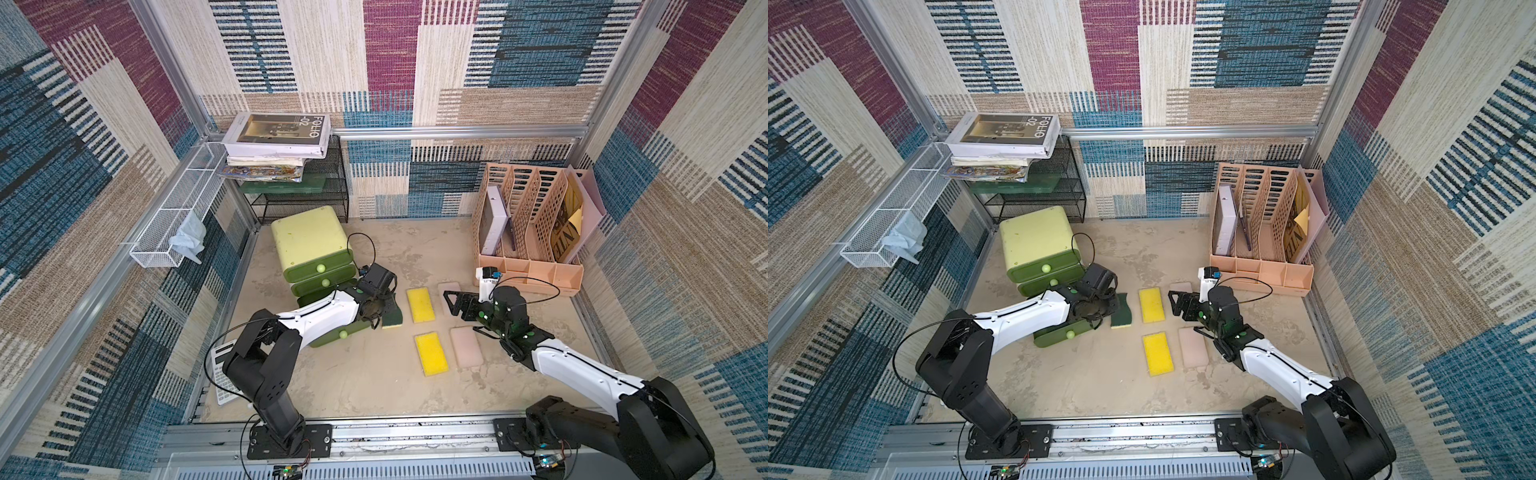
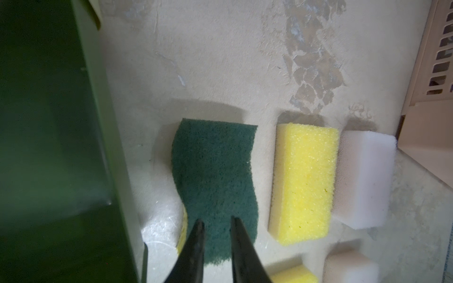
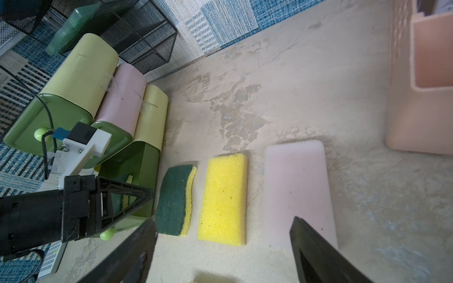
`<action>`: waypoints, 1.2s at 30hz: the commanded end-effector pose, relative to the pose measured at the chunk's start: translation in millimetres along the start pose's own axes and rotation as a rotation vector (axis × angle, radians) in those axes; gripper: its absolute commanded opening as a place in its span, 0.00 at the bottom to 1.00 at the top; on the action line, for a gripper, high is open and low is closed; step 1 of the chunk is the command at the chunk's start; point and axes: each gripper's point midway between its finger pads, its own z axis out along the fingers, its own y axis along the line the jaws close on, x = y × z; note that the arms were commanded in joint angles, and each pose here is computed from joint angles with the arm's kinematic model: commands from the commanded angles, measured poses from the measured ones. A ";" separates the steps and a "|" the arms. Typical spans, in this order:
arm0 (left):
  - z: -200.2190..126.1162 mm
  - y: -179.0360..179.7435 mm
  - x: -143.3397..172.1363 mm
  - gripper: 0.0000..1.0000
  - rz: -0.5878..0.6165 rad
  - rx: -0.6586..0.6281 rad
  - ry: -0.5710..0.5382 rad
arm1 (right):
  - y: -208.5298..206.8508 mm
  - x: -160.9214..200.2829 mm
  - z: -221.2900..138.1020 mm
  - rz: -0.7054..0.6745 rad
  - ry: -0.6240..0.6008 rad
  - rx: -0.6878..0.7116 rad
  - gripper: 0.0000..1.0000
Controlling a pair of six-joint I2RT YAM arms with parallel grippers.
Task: Take the sponge out of the drawer
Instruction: Place the sponge at the center of the board.
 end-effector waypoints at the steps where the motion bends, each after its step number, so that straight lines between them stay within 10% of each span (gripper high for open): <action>1: -3.9 0.3 -4.2 0.26 0.006 -0.011 -0.015 | 1.5 -0.9 0.5 0.003 -0.005 -0.010 0.88; 12: -48.2 -9.3 -22.7 0.38 0.030 0.034 -0.098 | 5.7 -2.0 0.1 0.001 -0.006 -0.034 0.88; 28: -159.5 36.5 -41.1 0.91 0.111 0.007 -0.340 | 44.0 5.9 10.5 -0.097 0.058 -0.162 0.89; 36: -205.3 62.2 -41.6 1.00 0.213 -0.010 -0.425 | 104.3 21.7 22.9 -0.254 0.187 -0.280 0.88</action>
